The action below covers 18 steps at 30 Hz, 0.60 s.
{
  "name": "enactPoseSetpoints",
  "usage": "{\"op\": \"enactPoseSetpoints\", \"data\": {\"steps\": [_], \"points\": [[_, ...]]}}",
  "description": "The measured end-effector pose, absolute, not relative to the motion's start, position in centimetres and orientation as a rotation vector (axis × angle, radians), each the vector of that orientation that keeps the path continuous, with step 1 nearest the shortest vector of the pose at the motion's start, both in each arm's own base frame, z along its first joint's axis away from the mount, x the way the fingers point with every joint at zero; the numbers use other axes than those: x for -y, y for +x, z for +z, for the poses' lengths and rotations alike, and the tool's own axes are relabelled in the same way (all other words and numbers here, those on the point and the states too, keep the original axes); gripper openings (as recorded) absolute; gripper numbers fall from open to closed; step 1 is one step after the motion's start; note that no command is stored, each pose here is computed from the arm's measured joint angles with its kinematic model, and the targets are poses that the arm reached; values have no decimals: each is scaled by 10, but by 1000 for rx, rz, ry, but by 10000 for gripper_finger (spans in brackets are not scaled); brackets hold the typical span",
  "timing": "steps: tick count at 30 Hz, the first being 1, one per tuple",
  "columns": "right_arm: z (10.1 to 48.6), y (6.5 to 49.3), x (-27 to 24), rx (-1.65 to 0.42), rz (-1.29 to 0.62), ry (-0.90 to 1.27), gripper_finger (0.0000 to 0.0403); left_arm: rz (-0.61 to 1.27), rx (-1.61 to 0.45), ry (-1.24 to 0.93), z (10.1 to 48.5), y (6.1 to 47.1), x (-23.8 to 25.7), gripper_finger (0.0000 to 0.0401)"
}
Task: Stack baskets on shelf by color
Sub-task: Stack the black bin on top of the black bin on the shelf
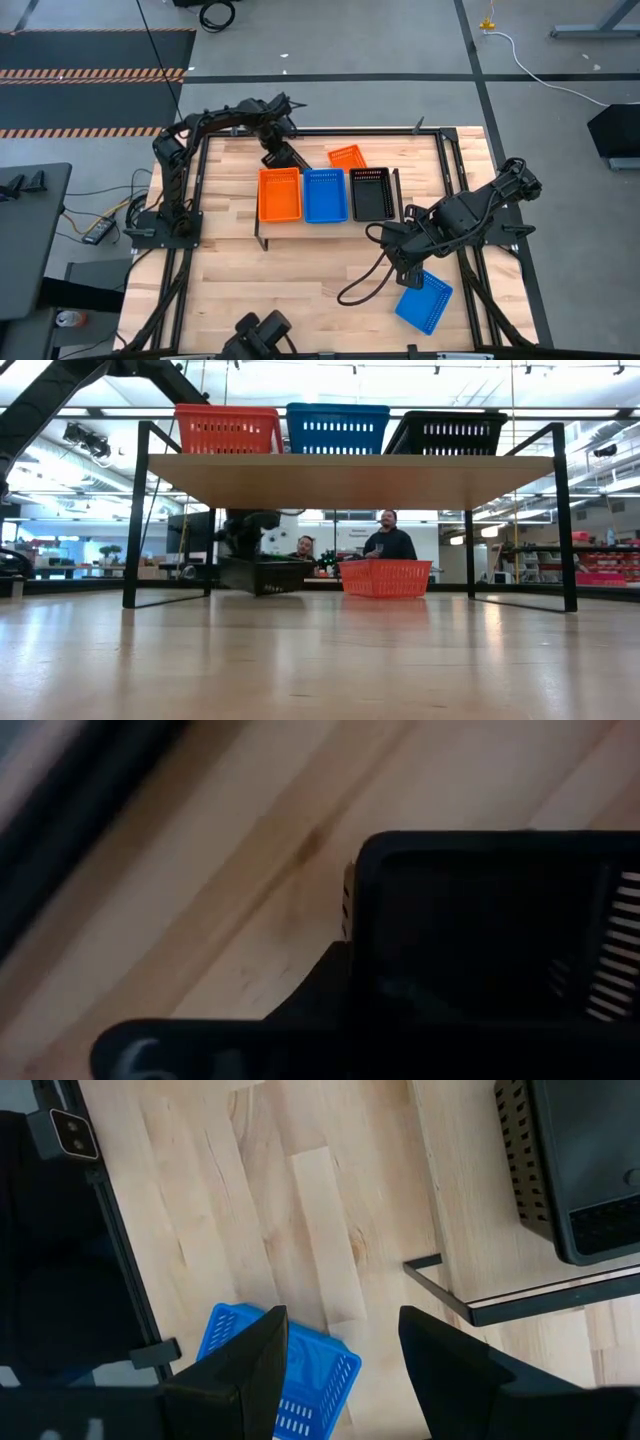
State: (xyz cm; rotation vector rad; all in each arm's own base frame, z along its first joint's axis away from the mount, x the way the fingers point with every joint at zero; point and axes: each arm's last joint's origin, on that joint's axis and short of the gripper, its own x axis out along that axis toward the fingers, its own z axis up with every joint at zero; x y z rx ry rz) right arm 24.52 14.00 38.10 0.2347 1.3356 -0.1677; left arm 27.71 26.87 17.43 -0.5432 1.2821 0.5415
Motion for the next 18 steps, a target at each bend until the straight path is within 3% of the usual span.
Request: {"op": "enactPoseSetpoints", "data": {"steps": [10,18], "points": [[381,242,-144,-1338,-153,222,199,601,-1218,-516,241,293,-279,5],[381,243,-143,-1314,-159,169,199,679,-1017,-364,314,312,-282,5]]}}
